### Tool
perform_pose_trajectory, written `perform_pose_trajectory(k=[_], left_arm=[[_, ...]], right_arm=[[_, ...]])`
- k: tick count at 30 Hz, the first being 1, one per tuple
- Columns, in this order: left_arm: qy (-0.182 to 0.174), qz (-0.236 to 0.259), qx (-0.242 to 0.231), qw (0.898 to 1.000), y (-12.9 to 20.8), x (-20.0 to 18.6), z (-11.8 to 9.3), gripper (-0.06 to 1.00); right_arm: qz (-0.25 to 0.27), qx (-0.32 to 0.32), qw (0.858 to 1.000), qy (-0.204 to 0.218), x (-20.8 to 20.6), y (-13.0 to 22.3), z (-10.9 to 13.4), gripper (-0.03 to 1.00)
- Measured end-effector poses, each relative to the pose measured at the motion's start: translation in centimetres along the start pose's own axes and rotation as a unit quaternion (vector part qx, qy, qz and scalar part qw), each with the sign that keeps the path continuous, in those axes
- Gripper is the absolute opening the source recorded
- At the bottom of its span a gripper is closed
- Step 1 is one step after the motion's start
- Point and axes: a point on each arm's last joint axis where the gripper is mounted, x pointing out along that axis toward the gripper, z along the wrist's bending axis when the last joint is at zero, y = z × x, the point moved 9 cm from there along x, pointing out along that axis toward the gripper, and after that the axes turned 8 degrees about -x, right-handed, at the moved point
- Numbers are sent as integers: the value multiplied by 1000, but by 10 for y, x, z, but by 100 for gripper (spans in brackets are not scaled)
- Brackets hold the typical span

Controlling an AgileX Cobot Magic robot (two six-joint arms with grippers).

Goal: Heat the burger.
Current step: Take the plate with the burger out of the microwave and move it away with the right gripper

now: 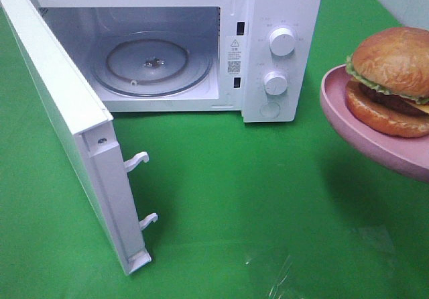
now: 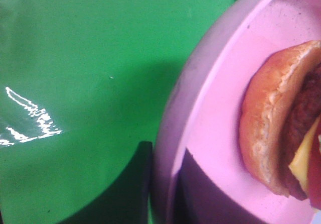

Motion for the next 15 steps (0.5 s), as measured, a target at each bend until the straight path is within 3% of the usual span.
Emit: perform_pose_trajectory(k=[15], left_arm=[[0, 0, 0, 1000, 0, 0, 0, 96]], right_arm=[[65, 85, 994, -1, -1, 23, 2, 9]])
